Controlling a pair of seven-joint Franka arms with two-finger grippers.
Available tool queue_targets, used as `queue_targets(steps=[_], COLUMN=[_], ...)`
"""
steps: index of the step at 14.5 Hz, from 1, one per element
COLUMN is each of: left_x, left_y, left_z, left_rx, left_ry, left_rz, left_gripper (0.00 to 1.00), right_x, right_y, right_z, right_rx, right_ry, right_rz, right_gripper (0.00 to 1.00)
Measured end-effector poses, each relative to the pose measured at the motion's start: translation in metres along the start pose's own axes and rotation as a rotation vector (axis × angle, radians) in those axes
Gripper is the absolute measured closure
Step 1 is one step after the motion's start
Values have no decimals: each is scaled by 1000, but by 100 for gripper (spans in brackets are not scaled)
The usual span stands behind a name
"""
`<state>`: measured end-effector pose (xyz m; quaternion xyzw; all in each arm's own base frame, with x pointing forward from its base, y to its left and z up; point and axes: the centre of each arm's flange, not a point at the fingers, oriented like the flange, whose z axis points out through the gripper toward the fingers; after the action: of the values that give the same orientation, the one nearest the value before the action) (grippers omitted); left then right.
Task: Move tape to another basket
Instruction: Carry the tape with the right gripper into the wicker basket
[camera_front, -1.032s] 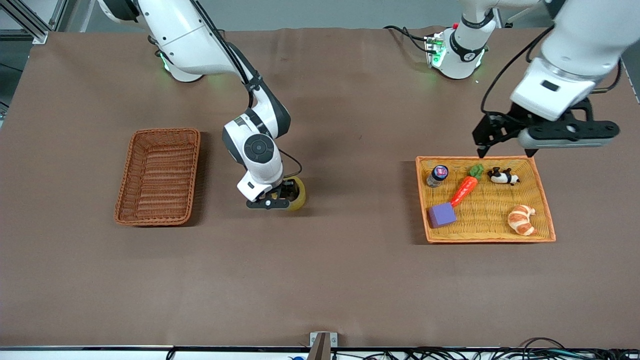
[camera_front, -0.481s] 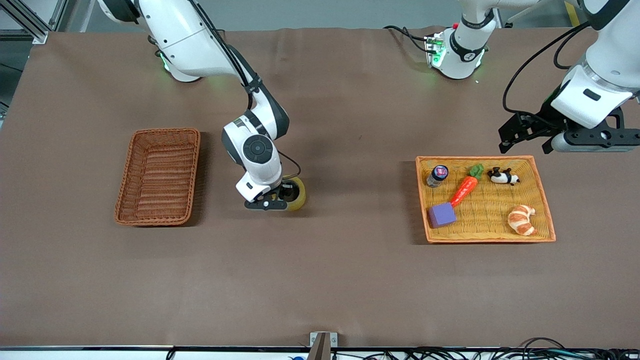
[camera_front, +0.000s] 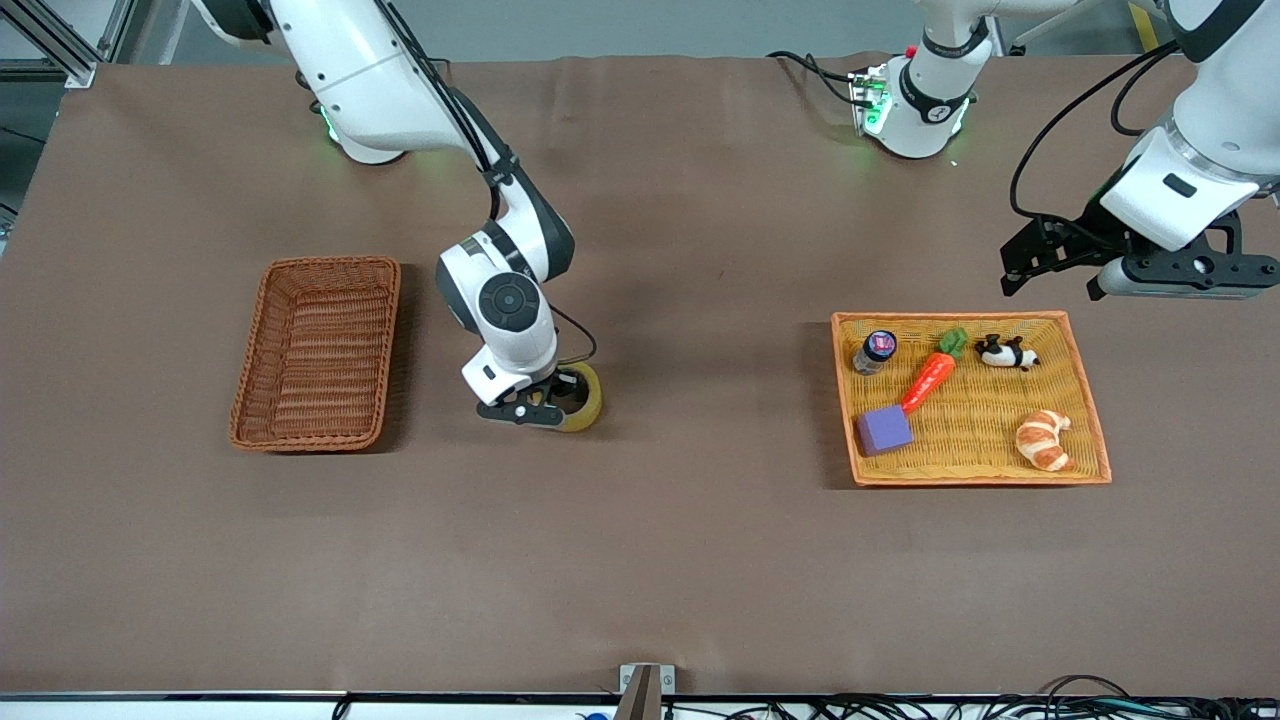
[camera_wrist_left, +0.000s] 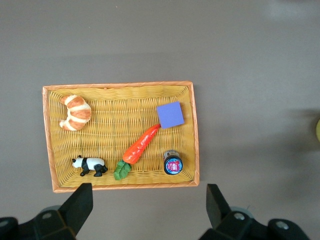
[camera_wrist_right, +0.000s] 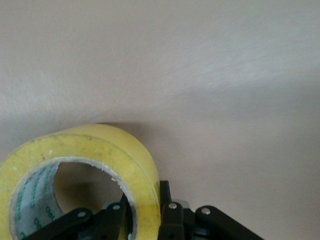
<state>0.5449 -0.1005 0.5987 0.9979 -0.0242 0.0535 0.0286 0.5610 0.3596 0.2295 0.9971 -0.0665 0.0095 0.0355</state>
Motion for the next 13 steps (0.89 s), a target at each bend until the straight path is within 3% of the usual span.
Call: queue_targets(steps=[4,6,9,13], left_x=[2,4,5,2], left_y=[-1,-2,-1,-1], left_z=[6,6,4,6], left_rx=[0,0,-1,2], left_ry=[-6,-1,4,-19], left_rz=[-3,-4,-2,-2], left_gripper=[0,0,0,0], right_x=[44,62,70,49], right_y=[76,141,242,318], right_z=[-120,-150,-148,-91], right_rx=[35,43,32,32], right_ry=[35,46,23,9], right_rz=[102,81,30,-45], right_gripper=[78,78,78,78])
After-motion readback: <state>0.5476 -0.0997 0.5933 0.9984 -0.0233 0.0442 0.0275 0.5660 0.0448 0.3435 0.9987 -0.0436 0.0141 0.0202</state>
